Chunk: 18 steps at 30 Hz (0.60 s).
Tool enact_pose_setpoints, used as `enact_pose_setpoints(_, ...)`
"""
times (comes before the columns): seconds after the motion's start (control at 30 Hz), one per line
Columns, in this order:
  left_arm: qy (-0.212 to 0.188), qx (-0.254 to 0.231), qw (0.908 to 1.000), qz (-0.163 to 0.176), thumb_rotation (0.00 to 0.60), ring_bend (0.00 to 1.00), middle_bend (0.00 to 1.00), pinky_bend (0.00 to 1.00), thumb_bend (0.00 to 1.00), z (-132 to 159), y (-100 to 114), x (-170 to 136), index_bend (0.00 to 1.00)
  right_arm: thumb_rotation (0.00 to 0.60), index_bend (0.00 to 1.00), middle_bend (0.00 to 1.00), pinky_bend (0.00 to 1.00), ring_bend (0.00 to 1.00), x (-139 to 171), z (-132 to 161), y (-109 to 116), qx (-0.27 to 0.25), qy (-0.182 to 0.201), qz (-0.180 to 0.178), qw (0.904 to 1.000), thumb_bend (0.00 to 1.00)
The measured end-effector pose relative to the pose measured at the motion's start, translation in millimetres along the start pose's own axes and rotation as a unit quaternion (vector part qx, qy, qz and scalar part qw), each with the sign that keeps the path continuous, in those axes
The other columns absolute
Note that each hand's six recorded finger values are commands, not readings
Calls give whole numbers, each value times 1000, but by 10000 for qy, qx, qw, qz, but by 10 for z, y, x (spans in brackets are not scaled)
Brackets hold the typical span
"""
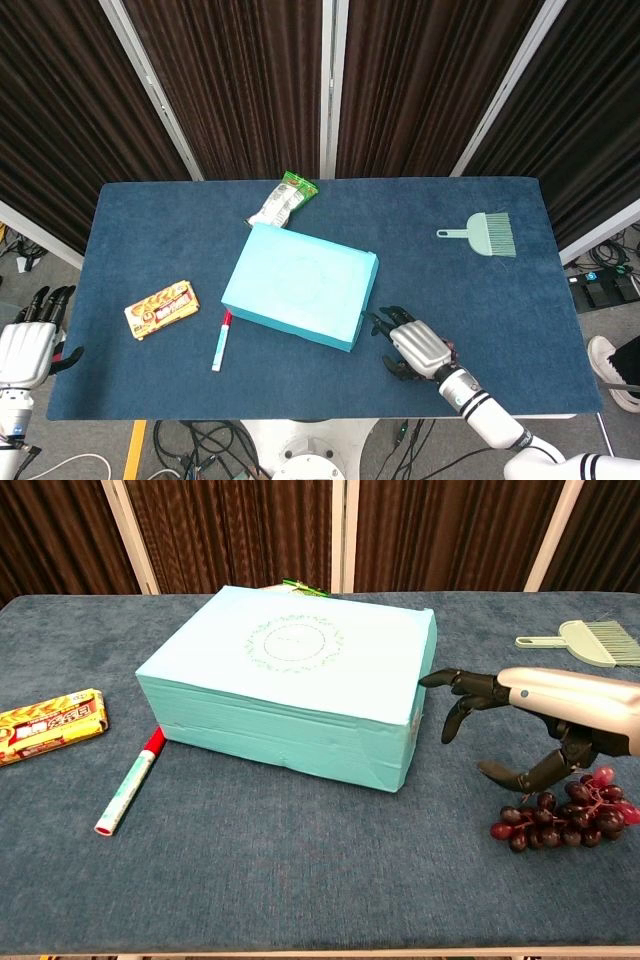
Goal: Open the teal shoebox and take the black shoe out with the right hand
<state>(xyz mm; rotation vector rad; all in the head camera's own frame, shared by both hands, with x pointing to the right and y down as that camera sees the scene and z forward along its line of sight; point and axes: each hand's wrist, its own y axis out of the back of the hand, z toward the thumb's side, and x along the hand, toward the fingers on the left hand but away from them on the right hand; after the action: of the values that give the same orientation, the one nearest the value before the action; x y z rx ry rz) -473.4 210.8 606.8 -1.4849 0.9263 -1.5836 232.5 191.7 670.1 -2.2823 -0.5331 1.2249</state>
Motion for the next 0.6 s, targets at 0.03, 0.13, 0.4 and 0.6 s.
enact_pose_setpoints(0.03,0,2,10000,-2,600,31,97,266,188,-3,-1,2,63,600,0,282,0,15,16,27,-16,9,46,10,10000,404)
enact_pose_setpoints(0.13,2,-13,10000,11,600,31,98,266,188,-5,3,8,63,600,0,275,0,13,45,81,-55,2,143,45,9999,411)
enact_pose_setpoints(0.4,-12,-28,10000,-31,600,31,97,266,188,-3,-20,-5,63,600,1,277,50,17,137,110,10,132,162,-131,9997,409)
enact_pose_setpoints(0.6,-38,-62,10000,-53,600,32,97,272,188,11,-29,12,64,600,123,300,198,92,267,35,304,283,29,-826,9962,323)
